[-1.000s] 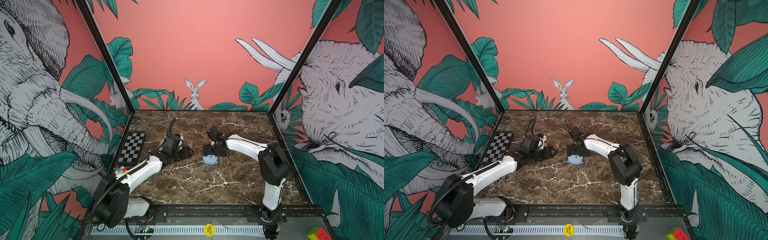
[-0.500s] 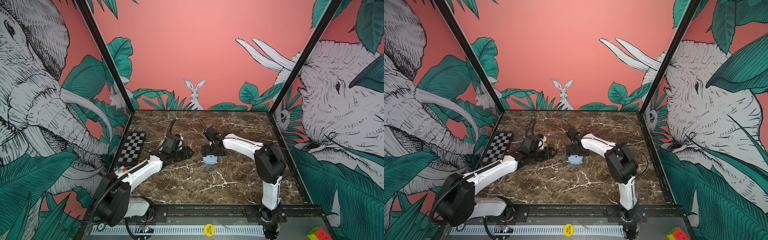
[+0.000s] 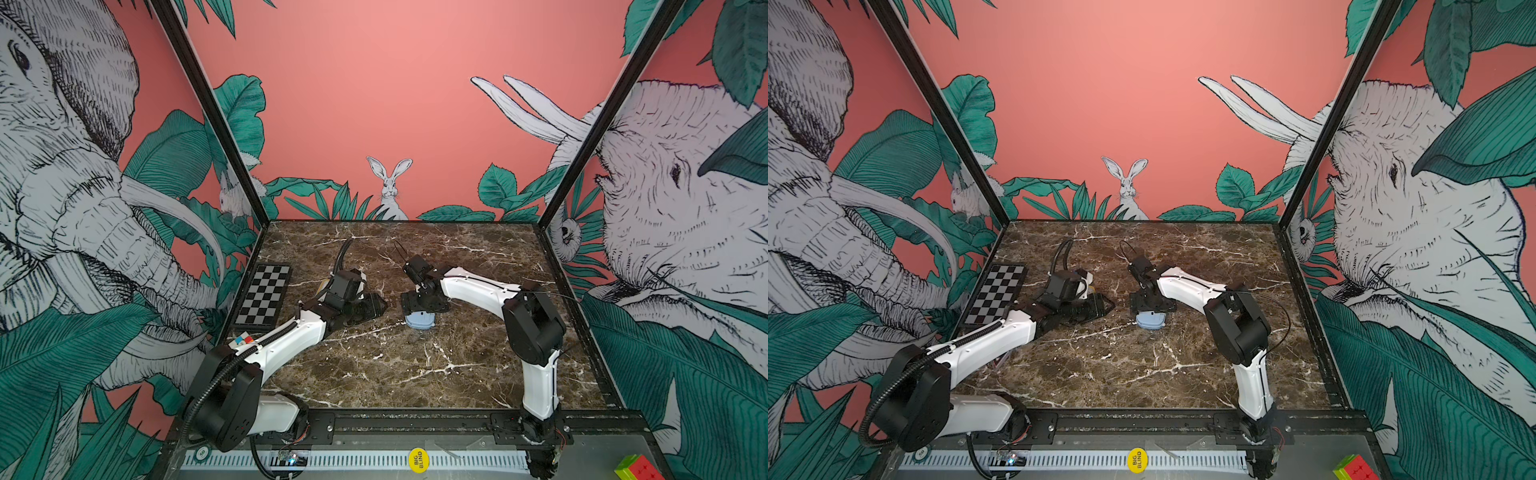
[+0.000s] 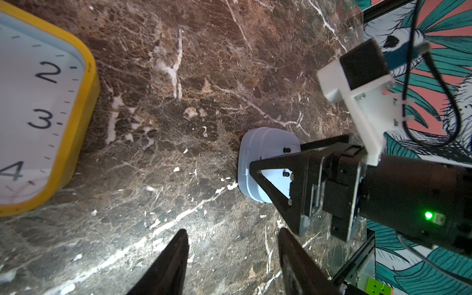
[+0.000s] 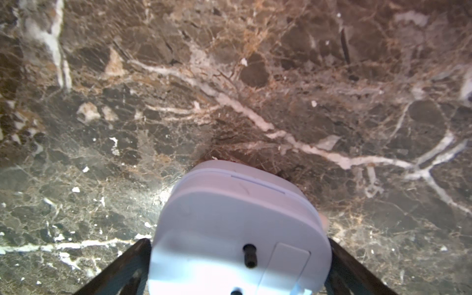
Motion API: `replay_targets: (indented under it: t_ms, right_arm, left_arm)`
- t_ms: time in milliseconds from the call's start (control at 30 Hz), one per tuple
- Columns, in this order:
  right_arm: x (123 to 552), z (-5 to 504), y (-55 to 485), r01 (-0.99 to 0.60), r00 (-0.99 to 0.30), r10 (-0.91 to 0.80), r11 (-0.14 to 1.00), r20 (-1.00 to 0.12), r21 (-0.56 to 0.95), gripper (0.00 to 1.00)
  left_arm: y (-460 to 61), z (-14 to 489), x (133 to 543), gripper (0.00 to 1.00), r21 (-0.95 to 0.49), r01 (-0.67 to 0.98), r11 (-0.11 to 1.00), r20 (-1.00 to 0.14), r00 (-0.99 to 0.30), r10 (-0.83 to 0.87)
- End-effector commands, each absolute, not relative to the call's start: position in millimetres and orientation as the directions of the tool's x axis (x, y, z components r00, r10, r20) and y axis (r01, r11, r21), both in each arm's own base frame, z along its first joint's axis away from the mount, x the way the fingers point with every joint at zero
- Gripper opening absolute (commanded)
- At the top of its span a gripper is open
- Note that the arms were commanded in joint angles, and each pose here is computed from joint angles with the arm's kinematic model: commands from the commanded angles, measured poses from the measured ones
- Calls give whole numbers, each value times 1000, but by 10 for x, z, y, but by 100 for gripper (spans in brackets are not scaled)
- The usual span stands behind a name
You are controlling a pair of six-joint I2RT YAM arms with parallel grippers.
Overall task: Insert the battery into the alarm
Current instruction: Adjust the alarm at the center of the board.
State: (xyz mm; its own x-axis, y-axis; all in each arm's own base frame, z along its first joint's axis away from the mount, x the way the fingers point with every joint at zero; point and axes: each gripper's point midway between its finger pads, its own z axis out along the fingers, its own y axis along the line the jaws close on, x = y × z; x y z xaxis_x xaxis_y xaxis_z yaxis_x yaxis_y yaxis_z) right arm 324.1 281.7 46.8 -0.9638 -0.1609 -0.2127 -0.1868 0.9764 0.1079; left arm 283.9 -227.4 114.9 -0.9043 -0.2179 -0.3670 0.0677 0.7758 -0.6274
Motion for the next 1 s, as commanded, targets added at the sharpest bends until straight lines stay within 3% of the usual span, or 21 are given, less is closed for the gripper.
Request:
replay_targets:
  t_ms: [0, 133, 233, 833, 967]
  right_arm:
    - [3172, 392, 2836, -203, -968, -184, 974, -173, 104, 96]
    - [3160, 424, 2850, -201, -968, -179, 972, -177, 119, 92]
    - [3137, 422, 2829, -186, -972, -165, 976, -166, 117, 99]
    - [3017, 277, 2872, -172, -984, -163, 975, -76, 140, 99]
    - [3033, 352, 2896, -178, -981, -162, 971, -107, 162, 93]
  left_arm:
    - [-2256, 1110, 2838, 58, -633, 40, 773, -346, -908, -236]
    - [-2266, 1114, 2835, 59, -645, 15, 764, -324, -911, -255]
    - [-2277, 1112, 2840, 60, -654, 3, 756, -314, -911, -268]
    - [-2352, 1098, 2868, 60, -693, -40, 720, -263, -915, -304]
    - [-2375, 1082, 2881, 61, -701, -52, 712, -247, -918, -311]
